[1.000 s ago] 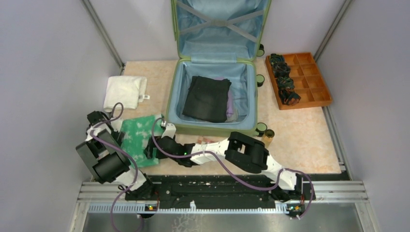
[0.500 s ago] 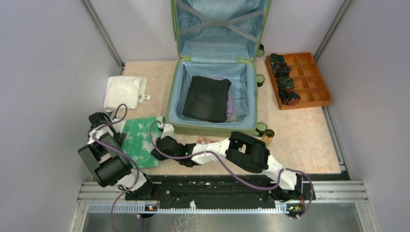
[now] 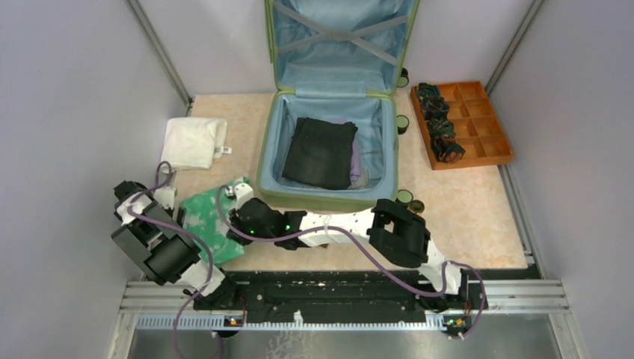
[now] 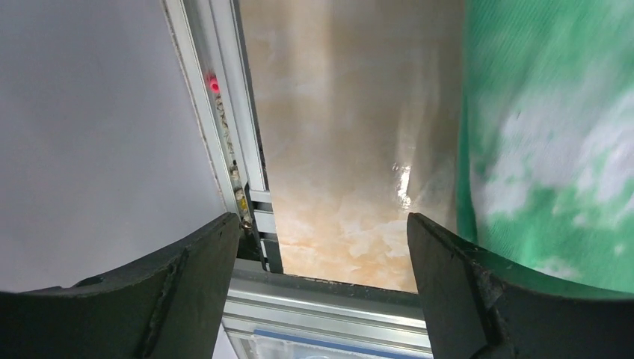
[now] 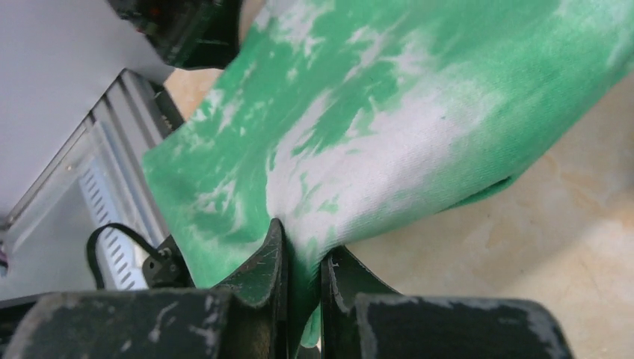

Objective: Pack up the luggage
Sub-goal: Pick up the clothes from the corner of the board, then place the clothes in the luggage.

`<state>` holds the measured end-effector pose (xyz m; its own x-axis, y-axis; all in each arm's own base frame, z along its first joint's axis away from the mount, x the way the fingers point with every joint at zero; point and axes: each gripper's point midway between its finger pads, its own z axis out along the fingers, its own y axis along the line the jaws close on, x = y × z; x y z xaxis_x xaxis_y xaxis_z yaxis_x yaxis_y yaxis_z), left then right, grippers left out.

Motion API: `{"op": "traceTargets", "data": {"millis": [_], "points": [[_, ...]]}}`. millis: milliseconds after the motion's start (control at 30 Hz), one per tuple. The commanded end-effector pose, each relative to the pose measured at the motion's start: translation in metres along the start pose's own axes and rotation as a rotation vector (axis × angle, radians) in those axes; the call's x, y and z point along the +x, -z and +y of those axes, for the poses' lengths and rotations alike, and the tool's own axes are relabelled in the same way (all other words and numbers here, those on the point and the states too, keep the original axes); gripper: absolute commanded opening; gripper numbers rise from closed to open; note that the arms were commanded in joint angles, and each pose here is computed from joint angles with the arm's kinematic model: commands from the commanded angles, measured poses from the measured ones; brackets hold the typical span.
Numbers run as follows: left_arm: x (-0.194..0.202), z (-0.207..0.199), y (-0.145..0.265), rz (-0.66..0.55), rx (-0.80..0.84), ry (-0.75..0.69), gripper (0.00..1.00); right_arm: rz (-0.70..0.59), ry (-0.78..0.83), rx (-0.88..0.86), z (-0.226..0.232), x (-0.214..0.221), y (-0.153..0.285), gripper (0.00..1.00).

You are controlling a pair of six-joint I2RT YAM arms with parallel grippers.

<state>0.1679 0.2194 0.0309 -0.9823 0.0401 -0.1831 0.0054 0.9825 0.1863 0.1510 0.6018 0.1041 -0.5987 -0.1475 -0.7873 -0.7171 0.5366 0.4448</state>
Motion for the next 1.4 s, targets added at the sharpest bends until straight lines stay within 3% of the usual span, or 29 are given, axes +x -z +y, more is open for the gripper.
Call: {"op": "traceTargets", "data": {"millis": [0,300,400,500,767,1000,1167,1367], "points": [[-0.004,0.002,0.006,-0.034,0.004,0.063,0.89,-0.15,0.188,-0.219,0.081,-0.114,0.046,0.0],[-0.004,0.013,0.001,-0.045,-0.057,0.119,0.83,-0.099,0.4,-0.223,0.057,-0.168,0.071,0.0],[-0.012,0.0,0.003,-0.086,0.043,0.162,0.82,-0.098,0.446,-0.182,0.041,-0.192,0.073,0.0],[-0.009,-0.018,-0.002,-0.067,0.136,0.195,0.82,-0.11,0.423,-0.158,0.021,-0.221,0.077,0.0],[-0.001,-0.019,-0.011,-0.055,0.111,0.177,0.8,-0.298,0.359,-0.046,-0.043,-0.315,0.127,0.0],[-0.002,-0.022,-0.013,-0.059,0.123,0.177,0.79,-0.488,0.159,0.087,-0.148,-0.398,0.198,0.0],[-0.003,-0.022,-0.014,-0.067,0.121,0.171,0.79,-0.611,0.062,0.188,-0.201,-0.409,0.244,0.0],[0.001,-0.027,-0.02,-0.057,0.14,0.171,0.78,-0.618,-0.1,0.283,-0.249,-0.352,0.251,0.0]]}}
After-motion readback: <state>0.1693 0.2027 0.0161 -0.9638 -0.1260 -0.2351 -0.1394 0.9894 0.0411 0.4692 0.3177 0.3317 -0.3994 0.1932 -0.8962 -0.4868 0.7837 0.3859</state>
